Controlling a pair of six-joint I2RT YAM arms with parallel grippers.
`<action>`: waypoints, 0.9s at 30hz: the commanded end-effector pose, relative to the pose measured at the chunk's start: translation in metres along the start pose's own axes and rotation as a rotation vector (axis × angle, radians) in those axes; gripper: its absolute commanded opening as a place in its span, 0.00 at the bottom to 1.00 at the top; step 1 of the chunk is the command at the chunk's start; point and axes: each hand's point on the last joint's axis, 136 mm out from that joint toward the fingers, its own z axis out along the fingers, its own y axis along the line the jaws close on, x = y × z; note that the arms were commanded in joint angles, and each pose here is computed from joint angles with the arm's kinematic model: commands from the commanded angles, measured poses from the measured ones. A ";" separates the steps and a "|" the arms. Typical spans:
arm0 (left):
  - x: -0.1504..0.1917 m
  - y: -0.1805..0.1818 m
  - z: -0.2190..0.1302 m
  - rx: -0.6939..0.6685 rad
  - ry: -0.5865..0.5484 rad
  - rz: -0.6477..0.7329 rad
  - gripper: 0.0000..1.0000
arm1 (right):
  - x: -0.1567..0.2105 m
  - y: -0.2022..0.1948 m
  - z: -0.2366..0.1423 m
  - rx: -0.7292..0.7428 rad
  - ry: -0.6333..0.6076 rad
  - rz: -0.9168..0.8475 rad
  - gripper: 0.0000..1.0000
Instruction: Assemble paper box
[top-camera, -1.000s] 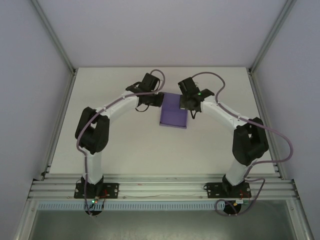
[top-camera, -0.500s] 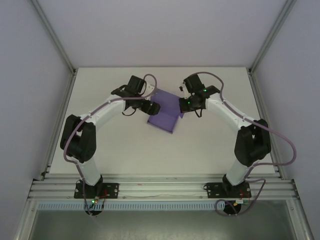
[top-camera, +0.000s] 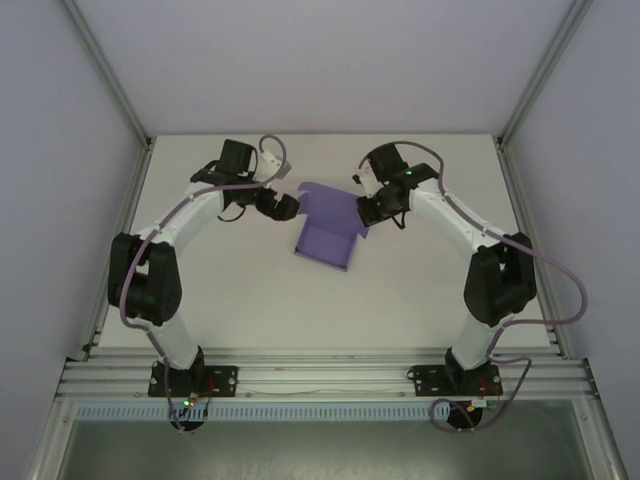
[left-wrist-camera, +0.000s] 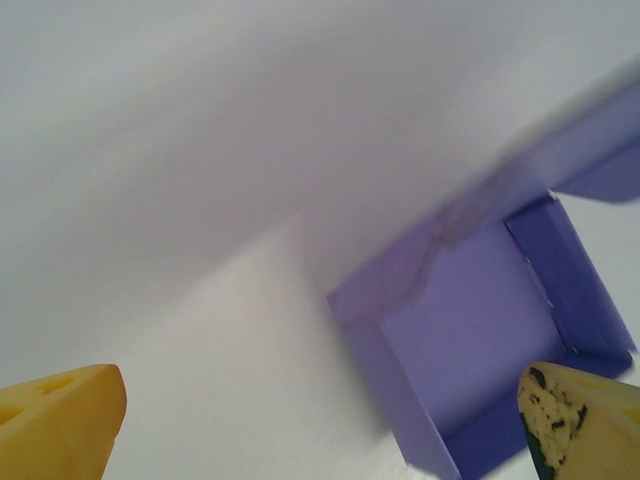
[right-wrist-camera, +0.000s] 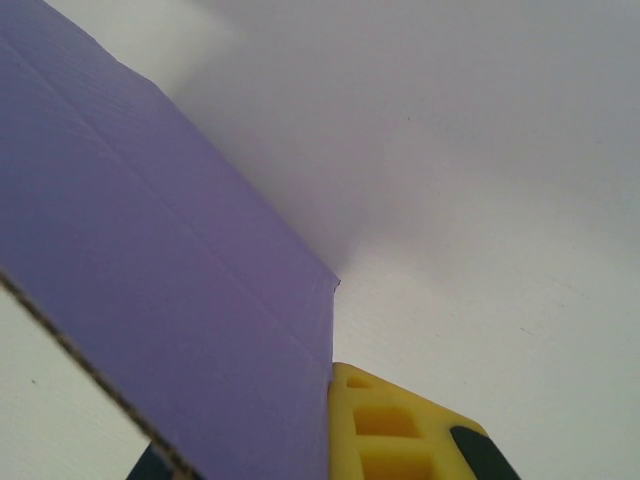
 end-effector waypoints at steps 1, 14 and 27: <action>-0.017 -0.029 -0.014 0.132 -0.093 0.139 1.00 | 0.004 0.007 -0.003 -0.056 0.039 -0.099 0.00; -0.018 -0.045 0.008 0.372 0.007 0.224 0.67 | -0.003 0.013 0.001 -0.103 0.060 -0.151 0.00; -0.006 -0.033 0.039 0.338 0.100 0.189 0.00 | -0.006 0.015 -0.001 -0.111 0.054 -0.144 0.00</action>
